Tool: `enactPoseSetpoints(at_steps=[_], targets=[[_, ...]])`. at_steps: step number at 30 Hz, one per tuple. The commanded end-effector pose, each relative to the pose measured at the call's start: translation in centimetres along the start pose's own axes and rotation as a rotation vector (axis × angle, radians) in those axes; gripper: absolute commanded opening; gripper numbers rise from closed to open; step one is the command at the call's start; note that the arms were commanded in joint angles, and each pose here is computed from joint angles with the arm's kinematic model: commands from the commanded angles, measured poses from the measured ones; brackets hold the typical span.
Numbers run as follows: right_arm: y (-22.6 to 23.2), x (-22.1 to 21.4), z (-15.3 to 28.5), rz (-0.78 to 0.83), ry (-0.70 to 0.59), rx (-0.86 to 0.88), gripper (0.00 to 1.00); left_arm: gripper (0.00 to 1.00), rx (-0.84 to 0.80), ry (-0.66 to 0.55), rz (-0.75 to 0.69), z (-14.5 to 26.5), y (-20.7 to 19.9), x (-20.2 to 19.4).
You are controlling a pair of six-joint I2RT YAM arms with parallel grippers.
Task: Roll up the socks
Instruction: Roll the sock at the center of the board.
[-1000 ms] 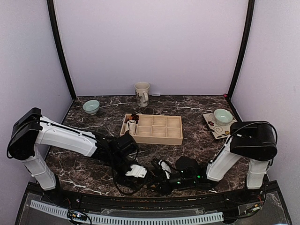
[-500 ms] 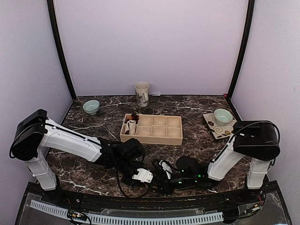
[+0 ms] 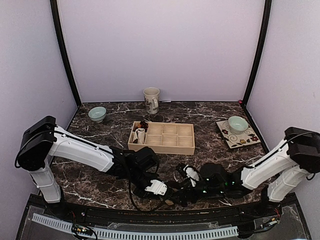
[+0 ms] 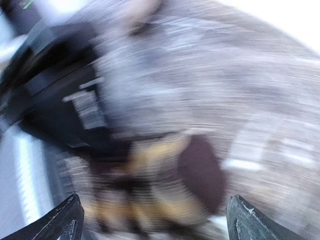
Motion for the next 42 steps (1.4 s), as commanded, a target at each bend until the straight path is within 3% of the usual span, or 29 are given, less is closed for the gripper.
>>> enactPoseSetpoints(at_steps=[1, 6, 10, 14, 17, 22, 26, 30, 34, 39, 42], targets=[[-6.1, 0.1, 5.3, -0.071, -0.147, -0.455, 0.99, 0.11, -0.210, 0.156, 0.138, -1.4, -4.5, -4.1], [-6.9, 2.3, 11.6, -0.201, -0.526, -0.528, 0.99, 0.11, -0.252, 0.143, 0.281, -0.9, -4.1, -5.1], [-8.0, 2.0, 14.9, -0.389, -0.735, -0.533, 0.99, 0.12, -0.314, 0.107, 0.438, -0.3, -2.7, -5.5], [-6.4, 3.0, 16.6, -0.232, -0.857, -0.402, 0.99, 0.13, -0.338, 0.118, 0.570, -0.3, -1.6, -6.1], [-4.8, 4.4, 15.9, -0.043, -0.712, -0.420, 0.99, 0.12, -0.295, 0.128, 0.707, -0.2, 0.2, -7.9], [-2.9, 6.1, 12.2, 0.158, -0.494, -0.400, 0.99, 0.10, -0.085, 0.187, 0.857, 2.4, 3.9, -12.4], [-2.8, 6.2, 9.0, 0.222, -0.370, -0.392, 0.96, 0.10, 0.023, 0.194, 0.814, 4.7, 4.4, -12.9], [-3.8, 6.0, 6.7, 0.177, -0.326, -0.396, 0.75, 0.10, 0.004, 0.192, 0.777, 4.4, 3.3, -12.5], [-4.2, 7.8, 4.8, 0.067, -0.362, -0.263, 0.51, 0.10, -0.032, 0.212, 0.740, 3.3, 2.6, -11.9], [-4.6, 10.7, 1.2, 0.022, -0.301, -0.092, 0.16, 0.10, -0.068, 0.238, 0.708, 1.9, 1.7, -11.4], [-5.1, 11.5, -0.7, -0.029, -0.294, 0.031, 0.12, 0.10, -0.074, 0.246, 0.697, 1.7, 1.4, -11.3]])
Point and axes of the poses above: each gripper's point midway between its finger pads, its own z axis back along the fingers, its own y axis along the line the jaws close on, x = y × z, the point moved 6 cm from there along z, back along the fingers, and after that the axes turned 2 degrees about -z, right-handed, at the moved point
